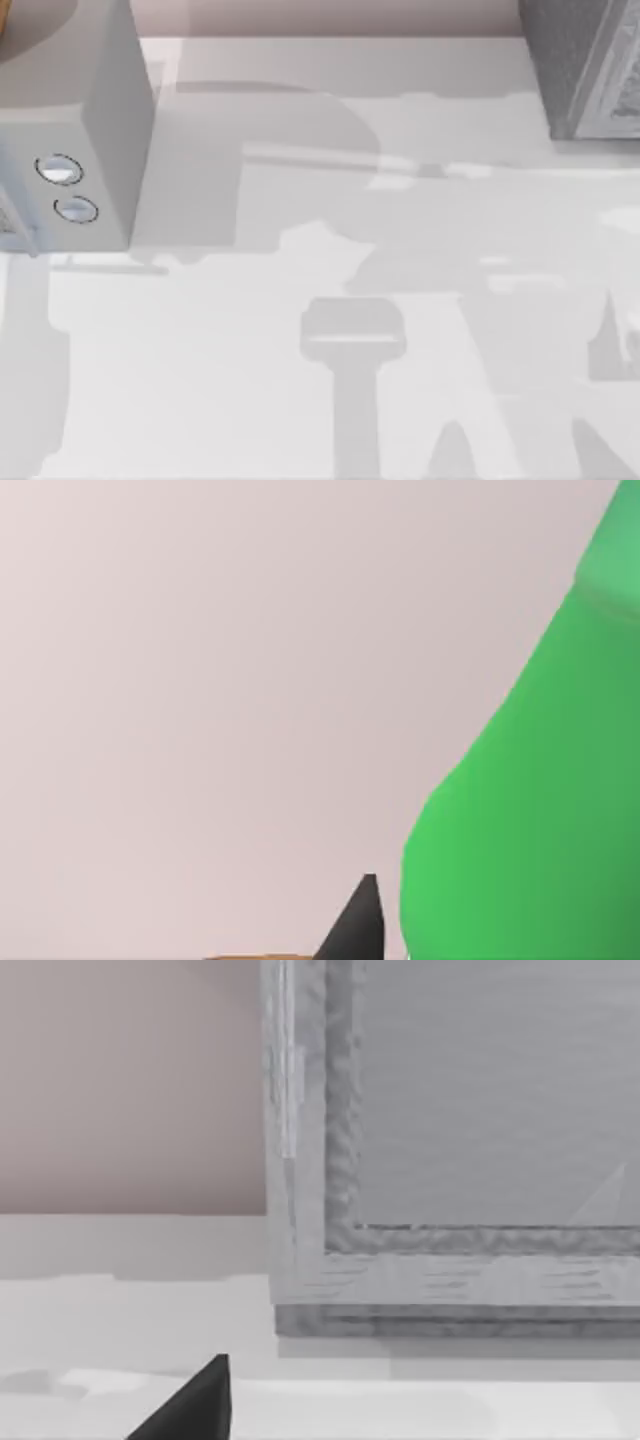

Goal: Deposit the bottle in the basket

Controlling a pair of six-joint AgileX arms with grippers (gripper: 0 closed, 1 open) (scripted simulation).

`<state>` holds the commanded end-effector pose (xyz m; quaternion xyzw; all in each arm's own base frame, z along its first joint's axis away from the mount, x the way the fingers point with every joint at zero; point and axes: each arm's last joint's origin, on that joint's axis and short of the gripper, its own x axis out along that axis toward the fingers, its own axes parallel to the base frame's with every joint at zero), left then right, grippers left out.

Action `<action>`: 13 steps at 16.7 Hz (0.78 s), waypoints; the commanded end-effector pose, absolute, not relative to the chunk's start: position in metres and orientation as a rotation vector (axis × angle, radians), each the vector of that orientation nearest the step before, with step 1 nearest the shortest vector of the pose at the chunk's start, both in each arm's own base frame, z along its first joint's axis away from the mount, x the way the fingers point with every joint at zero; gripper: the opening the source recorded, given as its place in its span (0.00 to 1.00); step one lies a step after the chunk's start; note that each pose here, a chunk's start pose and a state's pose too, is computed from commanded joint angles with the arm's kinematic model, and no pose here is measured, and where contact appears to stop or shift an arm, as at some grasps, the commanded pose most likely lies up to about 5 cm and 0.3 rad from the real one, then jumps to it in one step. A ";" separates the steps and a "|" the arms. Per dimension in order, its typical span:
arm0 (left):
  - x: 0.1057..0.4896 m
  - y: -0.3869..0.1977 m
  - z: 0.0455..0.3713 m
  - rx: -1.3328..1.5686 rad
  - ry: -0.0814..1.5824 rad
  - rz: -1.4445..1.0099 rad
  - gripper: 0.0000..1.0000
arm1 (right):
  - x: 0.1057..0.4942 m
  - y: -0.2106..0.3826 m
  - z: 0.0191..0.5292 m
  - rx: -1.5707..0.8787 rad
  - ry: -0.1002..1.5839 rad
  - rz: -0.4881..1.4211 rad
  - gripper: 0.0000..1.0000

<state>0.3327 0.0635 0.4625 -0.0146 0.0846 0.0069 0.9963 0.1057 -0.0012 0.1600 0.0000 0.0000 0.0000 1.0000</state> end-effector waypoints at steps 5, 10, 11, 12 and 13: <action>0.345 0.089 0.473 0.003 0.099 0.019 0.00 | 0.106 -0.001 0.160 0.000 0.000 0.000 1.00; 0.352 0.088 0.467 0.001 0.107 0.019 0.00 | 0.106 -0.001 0.160 0.000 0.000 0.000 1.00; 0.359 0.089 0.461 0.001 0.107 0.020 0.00 | 0.106 -0.001 0.160 0.000 0.000 0.000 1.00; 0.365 0.090 0.456 0.002 0.105 0.019 0.00 | 0.106 -0.001 0.160 0.000 0.000 0.000 1.00; 0.370 0.089 0.453 0.003 0.102 0.017 0.00 | 0.106 -0.001 0.160 0.000 0.000 0.000 1.00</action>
